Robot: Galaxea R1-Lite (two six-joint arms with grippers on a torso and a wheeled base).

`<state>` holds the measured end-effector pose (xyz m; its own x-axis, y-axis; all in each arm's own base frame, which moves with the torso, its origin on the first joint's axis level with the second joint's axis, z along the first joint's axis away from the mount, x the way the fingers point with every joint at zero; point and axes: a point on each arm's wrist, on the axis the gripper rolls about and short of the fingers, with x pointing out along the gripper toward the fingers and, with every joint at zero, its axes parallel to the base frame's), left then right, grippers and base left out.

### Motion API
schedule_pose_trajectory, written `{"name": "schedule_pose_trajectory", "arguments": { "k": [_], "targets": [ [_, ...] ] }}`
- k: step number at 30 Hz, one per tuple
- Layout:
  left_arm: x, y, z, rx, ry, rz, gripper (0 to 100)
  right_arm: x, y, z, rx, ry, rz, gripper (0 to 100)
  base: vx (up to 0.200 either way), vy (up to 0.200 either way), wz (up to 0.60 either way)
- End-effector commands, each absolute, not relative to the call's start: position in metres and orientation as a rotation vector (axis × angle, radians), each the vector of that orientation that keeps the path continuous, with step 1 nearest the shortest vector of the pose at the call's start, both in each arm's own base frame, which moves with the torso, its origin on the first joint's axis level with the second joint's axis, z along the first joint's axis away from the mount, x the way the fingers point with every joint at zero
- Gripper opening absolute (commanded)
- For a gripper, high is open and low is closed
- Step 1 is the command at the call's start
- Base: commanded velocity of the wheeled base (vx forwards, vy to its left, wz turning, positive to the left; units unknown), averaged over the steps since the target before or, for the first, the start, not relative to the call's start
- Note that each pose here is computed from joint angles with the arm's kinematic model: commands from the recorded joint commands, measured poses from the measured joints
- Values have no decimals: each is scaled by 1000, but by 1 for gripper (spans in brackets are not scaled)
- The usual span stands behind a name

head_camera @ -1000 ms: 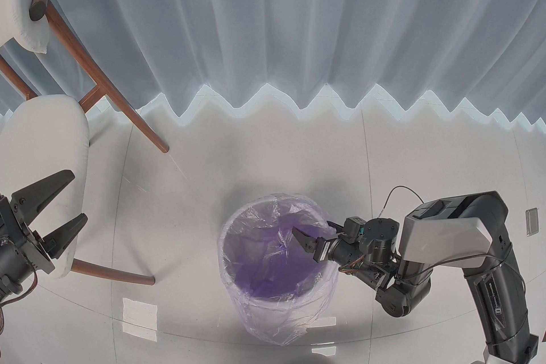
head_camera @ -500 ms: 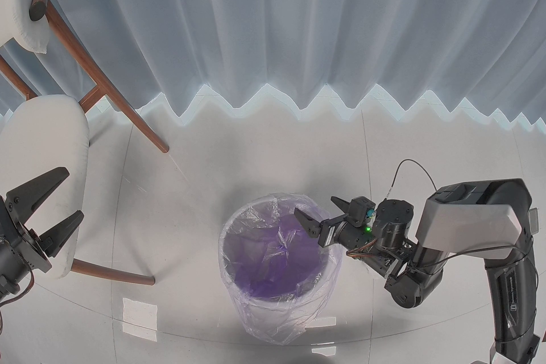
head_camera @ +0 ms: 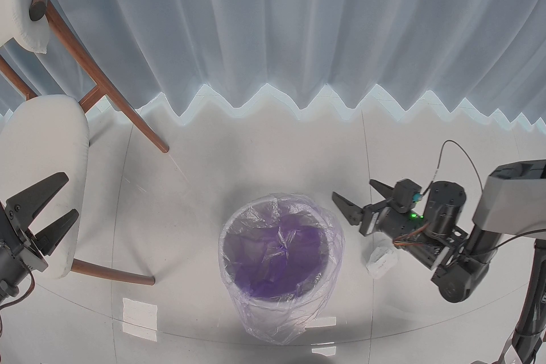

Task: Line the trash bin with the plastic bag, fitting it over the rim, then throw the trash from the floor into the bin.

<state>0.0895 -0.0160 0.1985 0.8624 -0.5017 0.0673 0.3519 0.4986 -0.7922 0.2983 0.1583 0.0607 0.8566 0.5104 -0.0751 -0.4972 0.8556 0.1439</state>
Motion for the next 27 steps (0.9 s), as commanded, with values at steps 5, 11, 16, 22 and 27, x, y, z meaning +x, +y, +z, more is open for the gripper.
{"name": "schedule_pose_trajectory", "arguments": {
  "k": [5, 11, 16, 22, 27],
  "targets": [
    [65, -10, 197, -860, 87, -453, 100, 204, 22, 111, 138, 92, 318, 100, 0, 0, 0],
    [50, -9, 185, -870, 116, -451, 100, 192, -3, 99, 137, 161, 312, 100, 0, 0, 0],
    [48, -9, 180, -872, 121, -440, 100, 205, -4, 67, 100, 316, 310, 100, 0, 0, 0],
    [49, -8, 177, -879, 139, -413, 100, 222, 3, 47, 55, 387, 352, 100, 0, 0, 0],
    [49, -8, 175, -885, 163, -406, 100, 209, 15, 40, 50, 456, 405, 100, 0, 0, 0]
  ]
}}
